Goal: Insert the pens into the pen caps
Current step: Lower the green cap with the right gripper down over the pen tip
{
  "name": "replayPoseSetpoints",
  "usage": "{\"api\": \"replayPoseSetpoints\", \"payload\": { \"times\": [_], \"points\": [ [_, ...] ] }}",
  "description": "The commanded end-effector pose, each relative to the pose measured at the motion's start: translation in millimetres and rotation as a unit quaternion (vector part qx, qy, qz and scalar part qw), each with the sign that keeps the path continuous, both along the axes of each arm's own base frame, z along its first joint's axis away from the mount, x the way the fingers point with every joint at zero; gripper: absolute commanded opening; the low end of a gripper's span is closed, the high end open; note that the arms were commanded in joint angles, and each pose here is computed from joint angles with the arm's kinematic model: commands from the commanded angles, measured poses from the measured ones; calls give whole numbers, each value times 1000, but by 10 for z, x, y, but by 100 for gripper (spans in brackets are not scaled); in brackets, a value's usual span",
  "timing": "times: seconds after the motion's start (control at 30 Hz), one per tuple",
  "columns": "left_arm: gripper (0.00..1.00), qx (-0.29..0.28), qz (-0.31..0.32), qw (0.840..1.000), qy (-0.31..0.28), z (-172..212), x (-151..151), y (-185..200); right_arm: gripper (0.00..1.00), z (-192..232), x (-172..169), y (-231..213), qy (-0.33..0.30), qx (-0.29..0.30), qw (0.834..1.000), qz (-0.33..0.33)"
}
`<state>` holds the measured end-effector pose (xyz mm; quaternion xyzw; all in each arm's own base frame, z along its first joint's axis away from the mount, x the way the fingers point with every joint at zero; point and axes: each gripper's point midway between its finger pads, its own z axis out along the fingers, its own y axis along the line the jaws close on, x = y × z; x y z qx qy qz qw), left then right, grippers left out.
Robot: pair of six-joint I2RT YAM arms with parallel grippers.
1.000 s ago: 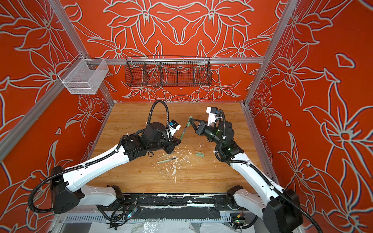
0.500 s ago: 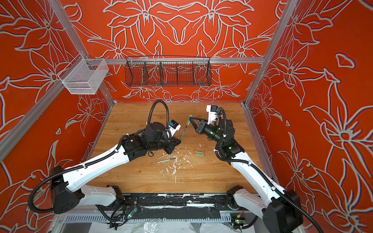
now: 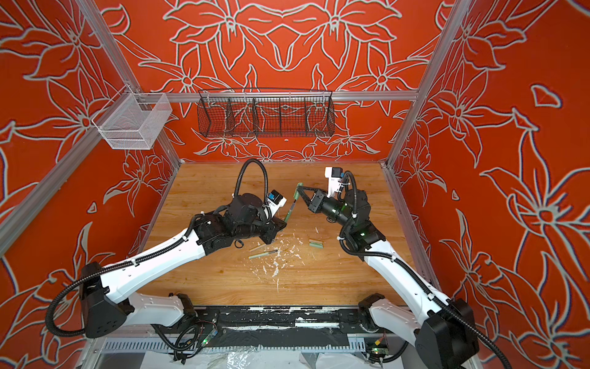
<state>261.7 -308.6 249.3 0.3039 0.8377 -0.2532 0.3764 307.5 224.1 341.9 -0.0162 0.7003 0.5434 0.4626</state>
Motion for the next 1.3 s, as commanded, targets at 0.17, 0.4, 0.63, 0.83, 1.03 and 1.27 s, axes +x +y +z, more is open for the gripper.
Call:
{"api": "replayPoseSetpoints", "payload": {
  "times": [0.17,0.4,0.63,0.83,1.03,1.27],
  "points": [
    [0,-5,1,1000,-18,78,23,-12,7,-62,-56,-21,4,-12,1000,-5],
    [0,-9,-2,1000,-17,96,-9,-3,7,-29,-33,-40,-5,-22,1000,-14],
    [0,-12,6,1000,-23,120,22,1,7,-83,-46,74,5,-4,1000,10],
    [0,-11,10,1000,-25,126,48,-5,7,-76,-82,56,3,8,1000,5],
    [0,-14,20,999,-32,153,82,15,7,-151,-97,57,11,7,1000,4],
    [0,-10,30,999,-38,149,96,54,7,-162,-123,26,11,-11,1000,-1]
  ]
}}
